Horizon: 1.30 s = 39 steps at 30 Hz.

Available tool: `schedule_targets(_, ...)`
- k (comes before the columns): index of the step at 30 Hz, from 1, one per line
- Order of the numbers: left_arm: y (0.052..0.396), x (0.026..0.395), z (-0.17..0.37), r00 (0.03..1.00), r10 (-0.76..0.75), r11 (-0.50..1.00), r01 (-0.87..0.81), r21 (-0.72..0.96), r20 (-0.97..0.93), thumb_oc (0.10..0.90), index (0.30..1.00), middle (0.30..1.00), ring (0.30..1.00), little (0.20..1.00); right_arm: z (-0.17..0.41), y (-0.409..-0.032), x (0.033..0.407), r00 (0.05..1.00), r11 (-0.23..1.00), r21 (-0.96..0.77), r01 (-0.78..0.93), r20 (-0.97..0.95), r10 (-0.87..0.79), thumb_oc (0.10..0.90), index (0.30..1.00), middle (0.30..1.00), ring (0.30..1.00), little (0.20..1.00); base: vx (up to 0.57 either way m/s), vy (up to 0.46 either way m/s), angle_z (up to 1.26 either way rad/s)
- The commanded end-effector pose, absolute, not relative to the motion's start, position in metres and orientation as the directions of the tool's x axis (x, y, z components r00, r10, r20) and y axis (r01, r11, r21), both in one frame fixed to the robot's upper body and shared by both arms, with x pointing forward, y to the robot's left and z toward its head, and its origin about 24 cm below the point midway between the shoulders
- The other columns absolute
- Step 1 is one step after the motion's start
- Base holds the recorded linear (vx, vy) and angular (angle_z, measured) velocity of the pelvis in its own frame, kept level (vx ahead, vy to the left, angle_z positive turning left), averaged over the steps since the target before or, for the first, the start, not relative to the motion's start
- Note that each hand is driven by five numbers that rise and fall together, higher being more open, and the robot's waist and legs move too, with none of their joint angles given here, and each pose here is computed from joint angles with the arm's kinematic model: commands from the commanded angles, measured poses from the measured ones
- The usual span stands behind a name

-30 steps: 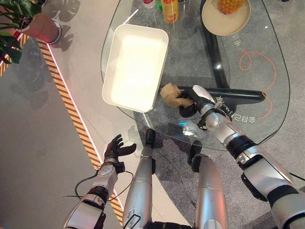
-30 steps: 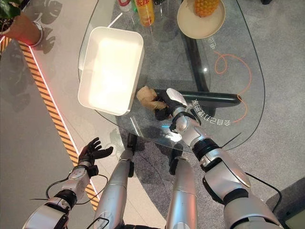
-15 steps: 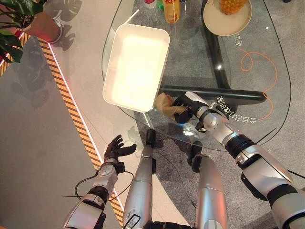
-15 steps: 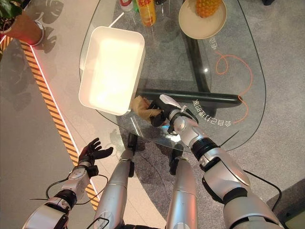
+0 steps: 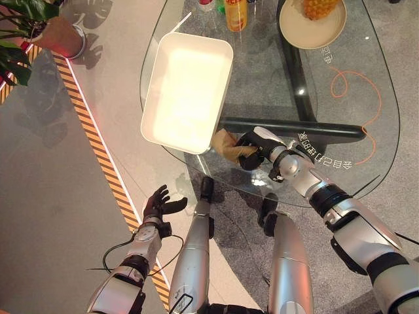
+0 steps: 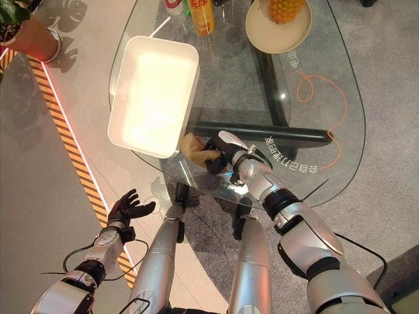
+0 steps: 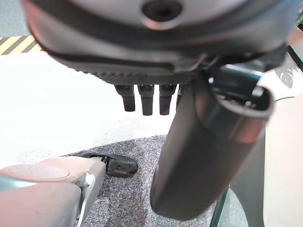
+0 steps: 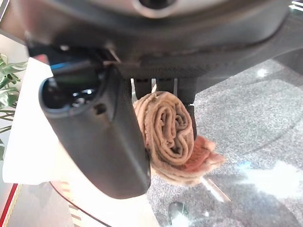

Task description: Wipe the table with a cloth and put it in the basket.

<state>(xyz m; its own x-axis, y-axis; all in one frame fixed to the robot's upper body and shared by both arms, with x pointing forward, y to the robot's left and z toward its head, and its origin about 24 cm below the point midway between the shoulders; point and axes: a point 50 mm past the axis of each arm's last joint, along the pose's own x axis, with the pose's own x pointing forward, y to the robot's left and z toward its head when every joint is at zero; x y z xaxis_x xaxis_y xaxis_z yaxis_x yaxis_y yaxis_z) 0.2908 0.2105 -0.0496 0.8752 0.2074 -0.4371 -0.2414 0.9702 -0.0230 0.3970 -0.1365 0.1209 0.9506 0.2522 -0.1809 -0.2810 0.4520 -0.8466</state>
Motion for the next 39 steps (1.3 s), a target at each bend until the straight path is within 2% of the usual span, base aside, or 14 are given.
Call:
schedule_targets(1, 0.228, 0.296, -0.039, 0.886, 0.251, 0.965, -0.262, 0.026, -0.39, 0.8, 0.9, 0.9, 0.9, 0.9, 0.138, -0.13, 0.4, 0.974, 0.528, -0.837, -0.142, -0.022, 0.226, 0.1, 0.3, 0.3, 0.3, 0.2, 0.0, 0.0, 0.0)
schedule_targets(2, 0.228, 0.296, -0.039, 0.885, 0.252, 0.964, -0.263, 0.026, -0.39, 0.8, 0.9, 0.9, 0.9, 0.9, 0.14, -0.133, 0.401, 0.977, 0.534, -0.837, -0.12, -0.006, 0.212, 0.1, 0.3, 0.3, 0.3, 0.2, 0.0, 0.0, 0.0)
schedule_targets(3, 0.229, 0.295, -0.04, 0.885, 0.257, 0.963, -0.269, 0.024, -0.389, 0.8, 0.9, 0.9, 0.9, 0.9, 0.152, -0.148, 0.404, 0.989, 0.564, -0.826, 0.009, 0.092, 0.118, 0.1, 0.3, 0.3, 0.3, 0.2, 0.0, 0.0, 0.0)
schedule_targets(7, 0.229, 0.292, -0.042, 0.883, 0.267, 0.96, -0.281, 0.021, -0.387, 0.8, 0.9, 0.9, 0.9, 0.9, 0.167, -0.172, 0.405, 0.975, 0.583, -0.788, 0.198, 0.221, -0.031, 0.1, 0.3, 0.3, 0.3, 0.2, 0.0, 0.0, 0.0)
schedule_targets(8, 0.231, 0.29, -0.042, 0.882, 0.271, 0.958, -0.286, 0.019, -0.384, 0.8, 0.9, 0.9, 0.9, 0.9, 0.173, -0.183, 0.405, 0.958, 0.581, -0.767, 0.273, 0.272, -0.091, 0.1, 0.3, 0.3, 0.3, 0.2, 0.0, 0.0, 0.0)
schedule_targets(11, 0.232, 0.29, -0.042, 0.881, 0.277, 0.956, -0.294, 0.015, -0.383, 0.8, 0.9, 0.9, 0.9, 0.9, 0.178, -0.196, 0.404, 0.931, 0.571, -0.738, 0.36, 0.324, -0.169, 0.1, 0.3, 0.3, 0.3, 0.2, 0.0, 0.0, 0.0)
schedule_targets(14, 0.235, 0.289, -0.042, 0.879, 0.288, 0.951, -0.308, 0.009, -0.38, 0.8, 0.9, 0.9, 0.9, 0.9, 0.185, -0.223, 0.399, 0.864, 0.537, -0.677, 0.504, 0.402, -0.304, 0.1, 0.3, 0.3, 0.3, 0.2, 0.0, 0.0, 0.0)
schedule_targets(23, 0.242, 0.29, -0.038, 0.88, 0.298, 0.948, -0.319, 0.004, -0.369, 0.8, 0.9, 0.9, 0.9, 0.9, 0.183, -0.271, 0.387, 0.747, 0.438, -0.614, 0.656, 0.449, -0.49, 0.1, 0.3, 0.3, 0.3, 0.2, -0.01, -0.005, 0.04)
schedule_targets(27, 0.248, 0.291, -0.036, 0.882, 0.302, 0.946, -0.323, 0.004, -0.361, 0.8, 0.9, 0.9, 0.9, 0.9, 0.181, -0.299, 0.376, 0.663, 0.384, -0.564, 0.731, 0.454, -0.596, 0.1, 0.3, 0.3, 0.3, 0.2, 0.0, -0.004, 0.01)
schedule_targets(39, 0.262, 0.292, -0.03, 0.877, 0.324, 0.939, -0.343, 0.009, -0.354, 0.8, 0.9, 0.9, 0.9, 0.9, 0.172, -0.348, 0.349, 0.469, 0.263, -0.471, 0.842, 0.398, -0.789, 0.1, 0.3, 0.3, 0.3, 0.2, 0.0, -0.004, 0.01)
